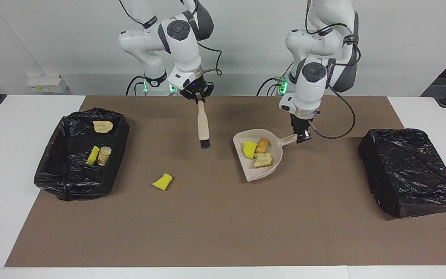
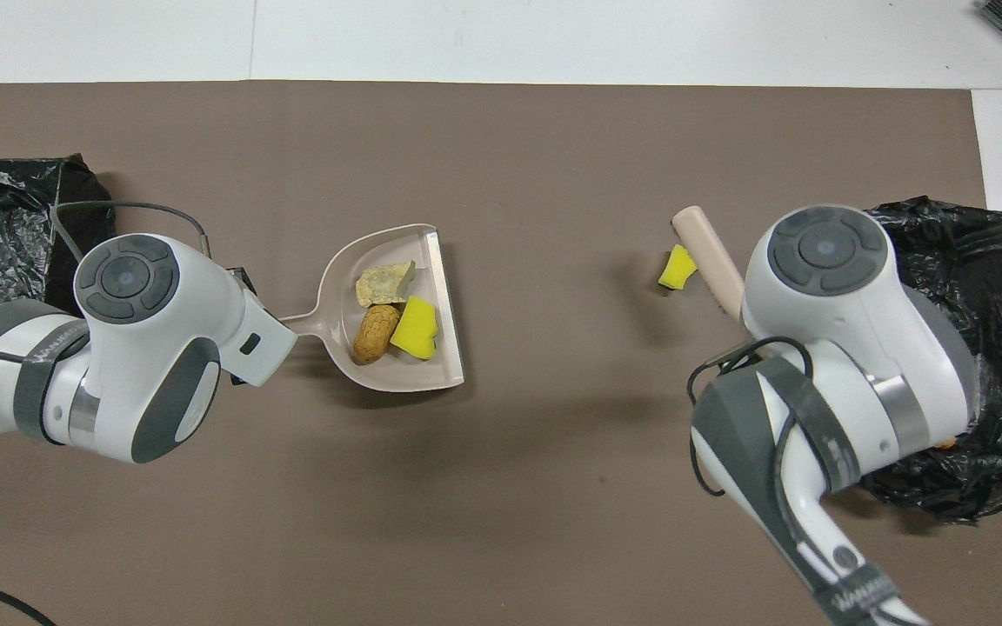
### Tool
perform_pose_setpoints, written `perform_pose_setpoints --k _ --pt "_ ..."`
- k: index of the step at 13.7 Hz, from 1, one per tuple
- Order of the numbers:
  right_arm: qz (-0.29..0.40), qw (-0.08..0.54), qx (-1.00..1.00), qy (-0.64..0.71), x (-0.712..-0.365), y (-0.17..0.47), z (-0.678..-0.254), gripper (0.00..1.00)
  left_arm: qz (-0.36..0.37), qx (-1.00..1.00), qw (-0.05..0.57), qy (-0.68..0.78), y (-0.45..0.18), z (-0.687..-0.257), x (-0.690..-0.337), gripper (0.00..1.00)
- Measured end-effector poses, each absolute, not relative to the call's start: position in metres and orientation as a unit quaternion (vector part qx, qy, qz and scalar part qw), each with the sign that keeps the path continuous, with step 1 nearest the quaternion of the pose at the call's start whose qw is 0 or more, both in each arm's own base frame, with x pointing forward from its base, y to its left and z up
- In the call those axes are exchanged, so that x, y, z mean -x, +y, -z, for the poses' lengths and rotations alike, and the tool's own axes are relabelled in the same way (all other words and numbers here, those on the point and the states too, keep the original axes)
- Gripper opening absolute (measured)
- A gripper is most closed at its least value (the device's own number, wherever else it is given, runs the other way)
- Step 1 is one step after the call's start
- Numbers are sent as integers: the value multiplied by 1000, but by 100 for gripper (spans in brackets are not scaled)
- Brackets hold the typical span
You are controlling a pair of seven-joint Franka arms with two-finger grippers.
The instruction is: Sweep and dump trash in bin
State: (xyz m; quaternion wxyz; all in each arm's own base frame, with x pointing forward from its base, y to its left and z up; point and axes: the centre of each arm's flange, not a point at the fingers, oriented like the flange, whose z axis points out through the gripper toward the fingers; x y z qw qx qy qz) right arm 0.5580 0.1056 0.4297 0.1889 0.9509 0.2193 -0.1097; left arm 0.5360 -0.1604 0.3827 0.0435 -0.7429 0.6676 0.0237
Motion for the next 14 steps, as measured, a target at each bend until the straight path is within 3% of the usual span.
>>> perform_pose_setpoints --k 3,5,9,14 --pt "118 231 -932 253 -605 62 -393 26 -39 740 36 671 -169 -383 -546 33" --pt "135 219 -931 260 -608 63 -365 26 -38 739 34 671 -176 -387 -561 33" --pt "167 127 -946 246 -577 117 -340 26 -37 746 27 664 -183 -379 -571 33" --pt "170 1 -972 165 -517 206 -334 26 -64 743 18 666 -205 -366 -556 33"
